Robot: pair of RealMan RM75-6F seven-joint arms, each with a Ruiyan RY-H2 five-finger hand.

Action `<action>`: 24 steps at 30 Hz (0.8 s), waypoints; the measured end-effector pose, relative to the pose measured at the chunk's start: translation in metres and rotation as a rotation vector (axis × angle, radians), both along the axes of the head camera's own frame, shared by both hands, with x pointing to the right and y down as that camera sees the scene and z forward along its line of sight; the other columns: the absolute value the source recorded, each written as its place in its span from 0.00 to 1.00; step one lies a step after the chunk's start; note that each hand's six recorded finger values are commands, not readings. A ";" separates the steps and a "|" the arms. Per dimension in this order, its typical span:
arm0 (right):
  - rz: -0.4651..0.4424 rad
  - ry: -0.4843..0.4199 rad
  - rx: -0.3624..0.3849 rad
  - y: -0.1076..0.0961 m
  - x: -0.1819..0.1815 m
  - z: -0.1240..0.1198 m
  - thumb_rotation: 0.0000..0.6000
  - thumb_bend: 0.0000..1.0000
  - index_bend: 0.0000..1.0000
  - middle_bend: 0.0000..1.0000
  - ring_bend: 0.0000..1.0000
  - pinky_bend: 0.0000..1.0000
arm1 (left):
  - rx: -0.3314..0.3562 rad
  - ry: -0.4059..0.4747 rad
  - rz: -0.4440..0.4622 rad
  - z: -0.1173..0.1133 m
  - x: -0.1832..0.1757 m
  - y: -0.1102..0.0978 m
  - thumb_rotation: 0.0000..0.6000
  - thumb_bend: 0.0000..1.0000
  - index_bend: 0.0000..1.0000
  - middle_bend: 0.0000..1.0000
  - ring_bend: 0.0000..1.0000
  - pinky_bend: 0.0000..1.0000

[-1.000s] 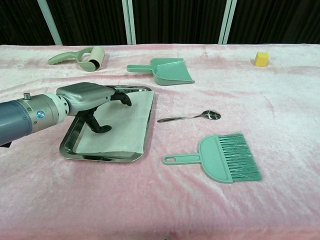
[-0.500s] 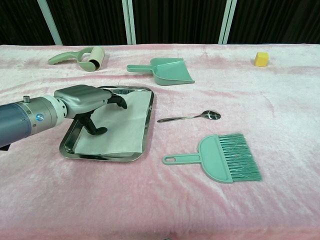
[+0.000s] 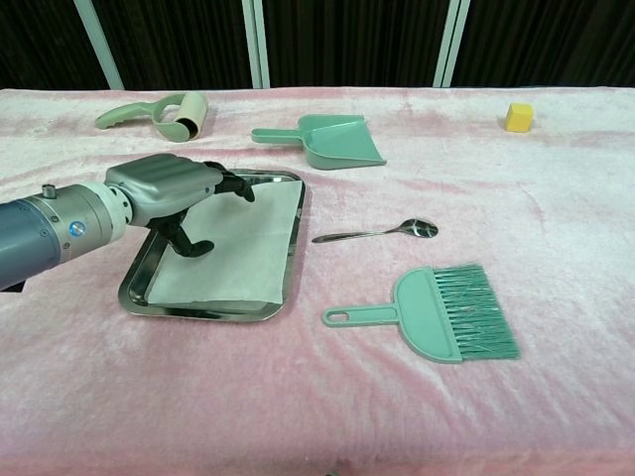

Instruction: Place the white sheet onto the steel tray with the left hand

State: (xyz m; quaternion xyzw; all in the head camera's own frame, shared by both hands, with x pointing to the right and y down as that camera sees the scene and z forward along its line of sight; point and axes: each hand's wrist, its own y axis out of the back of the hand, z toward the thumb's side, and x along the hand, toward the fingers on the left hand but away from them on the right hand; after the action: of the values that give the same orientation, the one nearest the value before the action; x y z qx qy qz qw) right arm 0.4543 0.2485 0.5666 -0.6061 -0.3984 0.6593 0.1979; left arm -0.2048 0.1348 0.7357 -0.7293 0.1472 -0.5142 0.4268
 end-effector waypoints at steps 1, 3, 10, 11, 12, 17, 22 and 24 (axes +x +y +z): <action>-0.001 0.000 0.000 0.000 0.000 0.000 1.00 0.24 0.00 0.01 0.09 0.15 | 0.006 0.001 0.001 -0.003 0.000 -0.001 1.00 0.37 0.17 0.14 0.06 0.16; -0.001 0.001 -0.001 0.000 0.000 0.000 1.00 0.24 0.00 0.01 0.09 0.15 | 0.023 0.002 0.003 -0.010 0.000 -0.002 1.00 0.37 0.17 0.14 0.06 0.16; -0.005 0.005 0.001 0.000 0.000 0.000 1.00 0.24 0.00 0.01 0.09 0.15 | 0.111 -0.024 -0.004 -0.049 -0.018 -0.013 1.00 0.37 0.17 0.13 0.06 0.09; -0.006 0.006 0.002 0.000 0.000 0.000 1.00 0.24 0.00 0.01 0.09 0.15 | 0.126 -0.027 -0.008 -0.056 -0.024 -0.015 1.00 0.37 0.17 0.13 0.06 0.08; -0.007 0.007 0.003 0.000 0.000 -0.001 1.00 0.24 0.00 0.01 0.09 0.15 | 0.136 -0.027 -0.012 -0.061 -0.029 -0.017 1.00 0.37 0.17 0.13 0.06 0.08; -0.014 0.010 0.007 0.000 -0.001 -0.001 1.00 0.24 0.00 0.01 0.09 0.15 | 0.175 0.014 -0.057 -0.081 -0.062 -0.020 1.00 0.37 0.17 0.10 0.03 0.05; -0.027 0.014 0.018 -0.001 -0.002 -0.002 1.00 0.24 0.00 0.01 0.09 0.15 | 0.167 0.059 -0.135 -0.092 -0.108 -0.012 1.00 0.37 0.16 0.07 0.00 0.02; -0.032 0.014 0.027 -0.001 -0.003 -0.003 1.00 0.24 0.00 0.01 0.09 0.15 | 0.159 0.074 -0.174 -0.095 -0.130 -0.005 1.00 0.37 0.15 0.07 0.00 0.02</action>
State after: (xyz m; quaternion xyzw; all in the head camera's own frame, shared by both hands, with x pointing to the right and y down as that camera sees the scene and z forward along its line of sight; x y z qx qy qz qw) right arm 0.4515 0.2471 0.5634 -0.6049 -0.3962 0.6550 0.2193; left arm -0.3347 0.1295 0.6403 -0.6959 0.2658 -0.5087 0.4315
